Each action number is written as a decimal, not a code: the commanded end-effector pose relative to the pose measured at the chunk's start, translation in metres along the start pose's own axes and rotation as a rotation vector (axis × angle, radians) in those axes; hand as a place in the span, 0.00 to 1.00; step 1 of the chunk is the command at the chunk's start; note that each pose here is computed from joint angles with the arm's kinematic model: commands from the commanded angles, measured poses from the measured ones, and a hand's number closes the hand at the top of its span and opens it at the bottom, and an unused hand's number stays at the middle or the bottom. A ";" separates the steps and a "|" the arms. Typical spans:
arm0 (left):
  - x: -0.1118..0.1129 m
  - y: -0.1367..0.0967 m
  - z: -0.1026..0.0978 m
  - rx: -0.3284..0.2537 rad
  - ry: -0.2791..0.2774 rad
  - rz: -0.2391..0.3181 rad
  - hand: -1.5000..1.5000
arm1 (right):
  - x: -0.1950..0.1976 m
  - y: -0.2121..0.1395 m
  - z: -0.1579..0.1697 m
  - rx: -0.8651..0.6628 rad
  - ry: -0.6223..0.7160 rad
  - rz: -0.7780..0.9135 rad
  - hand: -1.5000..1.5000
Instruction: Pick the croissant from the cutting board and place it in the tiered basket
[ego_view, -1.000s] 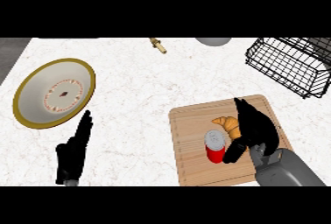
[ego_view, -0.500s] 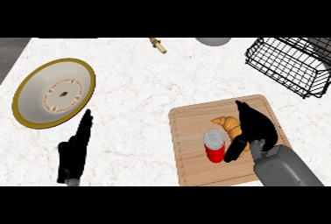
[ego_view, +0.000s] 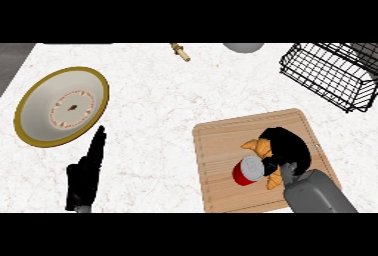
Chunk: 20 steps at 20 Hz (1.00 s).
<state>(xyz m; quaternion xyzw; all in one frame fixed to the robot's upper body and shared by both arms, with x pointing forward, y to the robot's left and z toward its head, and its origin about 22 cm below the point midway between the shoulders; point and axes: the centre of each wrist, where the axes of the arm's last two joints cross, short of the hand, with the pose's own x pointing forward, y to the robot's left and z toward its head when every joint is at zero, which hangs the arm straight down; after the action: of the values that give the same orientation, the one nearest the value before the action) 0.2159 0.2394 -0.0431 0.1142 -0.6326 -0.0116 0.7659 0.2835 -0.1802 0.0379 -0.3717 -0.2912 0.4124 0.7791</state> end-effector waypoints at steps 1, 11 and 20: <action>-0.033 0.008 -0.004 0.012 0.080 -0.011 0.50 | -0.006 0.000 -0.005 -0.006 0.031 0.020 1.00; -0.018 -0.004 0.005 0.006 0.081 -0.005 0.50 | -0.012 0.022 -0.012 -0.188 -0.066 0.140 1.00; -0.023 0.009 0.015 0.021 0.080 -0.004 0.50 | -0.194 -0.139 -0.038 -0.347 0.030 -0.135 1.00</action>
<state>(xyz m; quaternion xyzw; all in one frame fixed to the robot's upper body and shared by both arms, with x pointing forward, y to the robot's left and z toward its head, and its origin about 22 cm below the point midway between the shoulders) 0.2104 0.2443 -0.0455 0.1223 -0.6306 -0.0022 0.7664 0.2871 -0.3558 0.0656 -0.4713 -0.3357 0.3469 0.7382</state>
